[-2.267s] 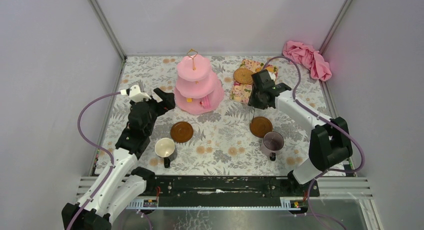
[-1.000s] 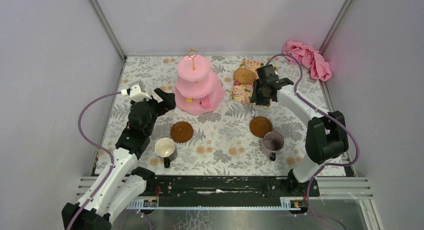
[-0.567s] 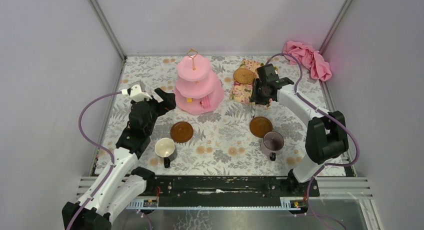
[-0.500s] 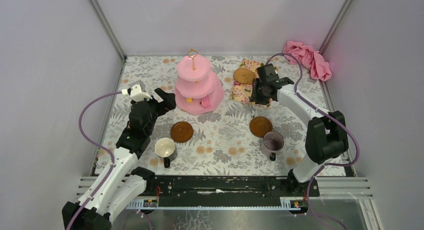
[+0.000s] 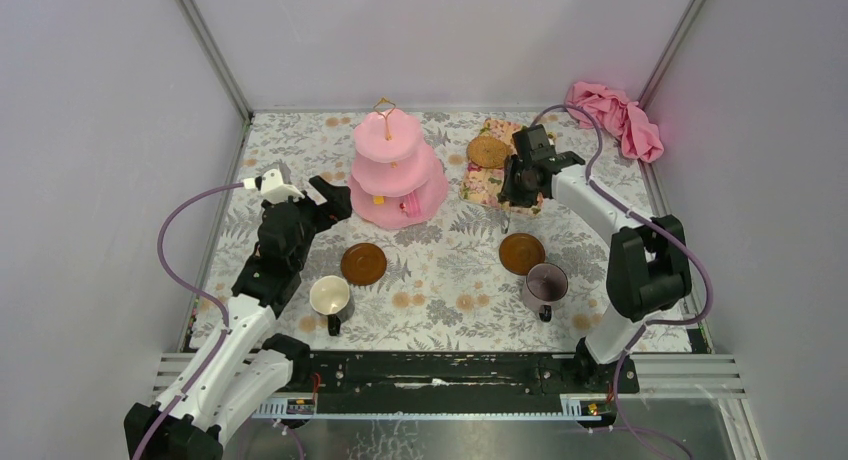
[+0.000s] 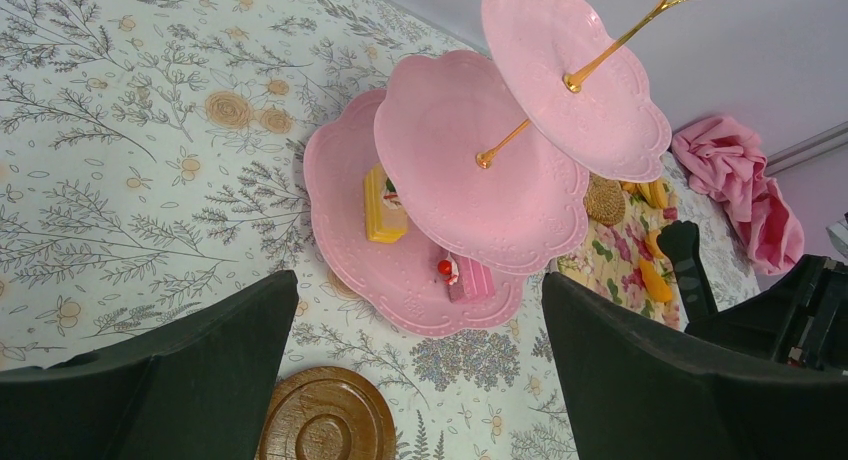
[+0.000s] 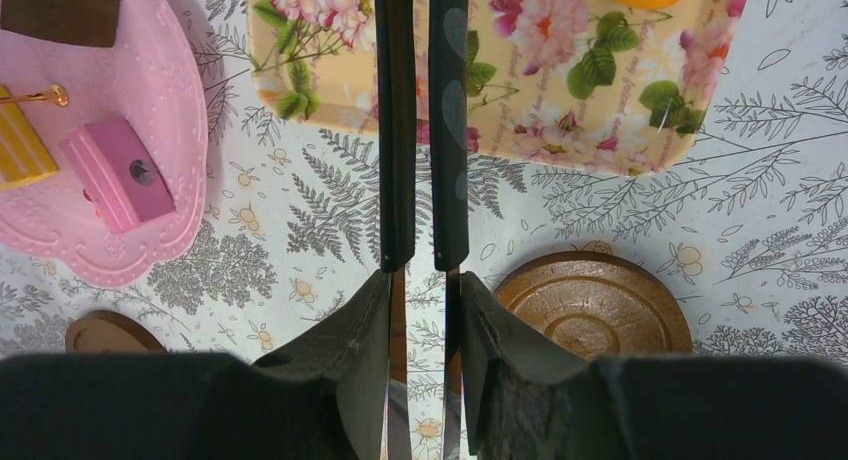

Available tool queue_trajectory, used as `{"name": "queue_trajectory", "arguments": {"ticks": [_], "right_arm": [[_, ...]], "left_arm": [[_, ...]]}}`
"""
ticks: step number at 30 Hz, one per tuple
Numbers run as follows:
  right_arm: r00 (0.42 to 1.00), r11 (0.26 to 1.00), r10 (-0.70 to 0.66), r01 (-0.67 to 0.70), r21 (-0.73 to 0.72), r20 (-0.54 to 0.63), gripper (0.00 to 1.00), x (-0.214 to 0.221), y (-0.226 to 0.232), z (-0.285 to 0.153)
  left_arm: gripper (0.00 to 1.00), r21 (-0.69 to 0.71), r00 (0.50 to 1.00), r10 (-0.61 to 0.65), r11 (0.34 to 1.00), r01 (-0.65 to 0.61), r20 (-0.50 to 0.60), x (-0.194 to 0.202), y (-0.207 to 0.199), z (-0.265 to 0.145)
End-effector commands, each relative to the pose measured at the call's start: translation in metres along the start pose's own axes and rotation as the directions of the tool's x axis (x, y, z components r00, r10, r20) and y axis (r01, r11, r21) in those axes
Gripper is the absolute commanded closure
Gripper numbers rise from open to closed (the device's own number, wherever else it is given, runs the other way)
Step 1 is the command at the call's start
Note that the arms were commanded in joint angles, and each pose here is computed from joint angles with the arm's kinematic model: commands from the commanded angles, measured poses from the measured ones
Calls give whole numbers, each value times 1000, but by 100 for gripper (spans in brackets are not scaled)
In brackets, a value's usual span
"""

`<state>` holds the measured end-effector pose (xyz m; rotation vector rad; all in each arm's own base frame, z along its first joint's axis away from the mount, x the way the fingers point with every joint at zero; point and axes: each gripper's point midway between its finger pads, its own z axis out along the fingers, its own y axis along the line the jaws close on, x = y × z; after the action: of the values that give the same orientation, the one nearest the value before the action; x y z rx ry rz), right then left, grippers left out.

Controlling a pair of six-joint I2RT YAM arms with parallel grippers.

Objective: Serve the afternoon tea
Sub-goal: Pick up the desert from the tray.

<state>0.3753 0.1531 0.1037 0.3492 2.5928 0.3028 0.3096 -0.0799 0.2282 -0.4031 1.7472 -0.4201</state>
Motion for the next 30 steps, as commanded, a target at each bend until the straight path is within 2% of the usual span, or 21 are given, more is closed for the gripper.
{"name": "queue_trajectory", "arguments": {"ticks": [1, 10, 19, 30], "right_arm": [[999, 999, 15, -13, -46, 52, 76, -26, 12, -6], [996, 996, 77, -75, -43, 37, 73, -45, 6, 15], [972, 962, 232, -225, -158, 26, 69, -64, -2, 35], [945, 924, 327, -317, -212, 16, 68, -86, -18, 48]], "left_arm": [[0, 51, 998, -13, 999, 10, 55, -18, -15, -1], [0, 51, 998, -9, 999, 6, 59, -19, -14, -2], [0, 40, 998, -5, 999, 3, 55, -17, -12, -1], [0, 28, 999, -1, 1000, 0, 46, -14, -10, 2]]}}
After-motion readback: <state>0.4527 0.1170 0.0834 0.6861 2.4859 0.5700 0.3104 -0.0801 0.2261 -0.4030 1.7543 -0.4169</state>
